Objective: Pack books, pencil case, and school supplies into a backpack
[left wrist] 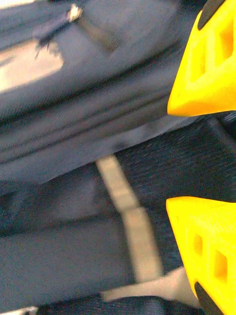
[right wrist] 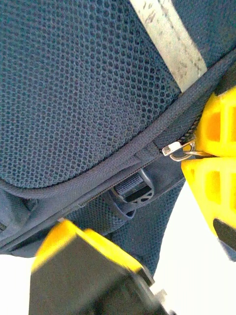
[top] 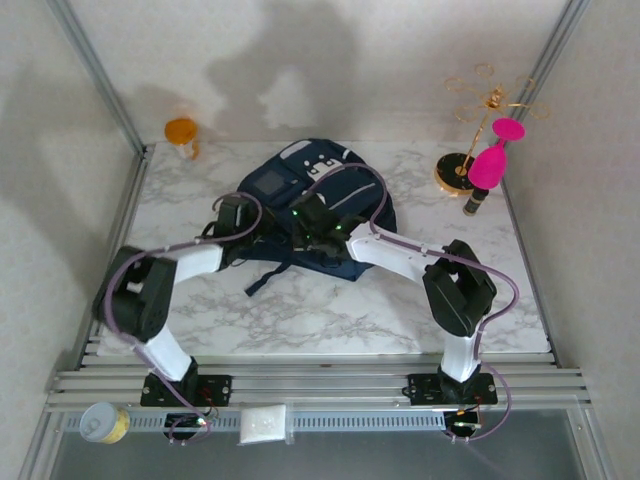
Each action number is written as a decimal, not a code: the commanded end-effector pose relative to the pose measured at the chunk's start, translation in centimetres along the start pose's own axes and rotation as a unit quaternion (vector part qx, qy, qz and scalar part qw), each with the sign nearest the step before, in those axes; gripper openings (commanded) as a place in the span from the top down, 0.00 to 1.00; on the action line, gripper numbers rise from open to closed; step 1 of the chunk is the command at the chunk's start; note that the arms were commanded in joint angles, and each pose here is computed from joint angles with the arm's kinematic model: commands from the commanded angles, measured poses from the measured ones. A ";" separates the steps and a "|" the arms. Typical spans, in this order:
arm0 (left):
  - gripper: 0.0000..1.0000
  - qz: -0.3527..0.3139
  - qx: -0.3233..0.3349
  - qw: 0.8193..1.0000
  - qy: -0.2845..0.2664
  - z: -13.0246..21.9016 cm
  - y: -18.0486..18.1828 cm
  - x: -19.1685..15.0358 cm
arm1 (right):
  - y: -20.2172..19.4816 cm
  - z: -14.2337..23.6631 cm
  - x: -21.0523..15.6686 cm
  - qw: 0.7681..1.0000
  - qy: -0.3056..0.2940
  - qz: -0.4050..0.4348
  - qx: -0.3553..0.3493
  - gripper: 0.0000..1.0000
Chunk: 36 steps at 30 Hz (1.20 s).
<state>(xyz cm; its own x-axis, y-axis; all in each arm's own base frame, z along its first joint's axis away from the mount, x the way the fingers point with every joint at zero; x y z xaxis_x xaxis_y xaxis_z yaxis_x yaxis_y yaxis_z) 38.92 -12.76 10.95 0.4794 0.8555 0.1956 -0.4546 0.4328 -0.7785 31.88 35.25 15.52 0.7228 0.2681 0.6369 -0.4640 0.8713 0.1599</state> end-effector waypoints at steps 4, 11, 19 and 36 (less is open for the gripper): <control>0.49 0.101 -0.086 0.990 0.043 3.6 -1.3 -4.9 | 0.3 0.5 -1.4 1.000 0.019 0.002 0.022 1.00; 0.56 0.136 -0.102 0.985 0.030 0.8 -3.4 -5.6 | 0.5 0.6 -2.3 0.999 0.016 0.006 0.036 1.00; 0.97 0.125 -0.079 0.988 -0.036 -0.8 -3.4 -4.2 | -1.7 2.0 -3.0 0.999 0.026 0.024 -0.029 1.00; 1.00 0.035 -0.023 0.997 -0.059 -0.5 -1.2 4.2 | -7.9 6.4 -6.8 0.991 0.064 0.075 -0.095 1.00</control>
<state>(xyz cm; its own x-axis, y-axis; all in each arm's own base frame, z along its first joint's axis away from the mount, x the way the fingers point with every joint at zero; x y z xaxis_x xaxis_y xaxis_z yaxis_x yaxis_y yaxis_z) 39.29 -15.68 11.46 0.5076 0.8601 0.0505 -0.4412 0.3098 -0.8422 28.75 27.25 15.50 0.6951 0.3510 0.6274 -0.4772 0.8780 0.0375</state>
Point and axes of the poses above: each hand's point on the last joint's axis, 136 mm out from that joint toward the fingers, its own z axis back along the fingers, its own y axis along the line the jaws close on, x = y × z, the point moved 4 cm from there along z, back along the fingers, and after that the axes turned 15 degrees about z, right-handed, at the moved point
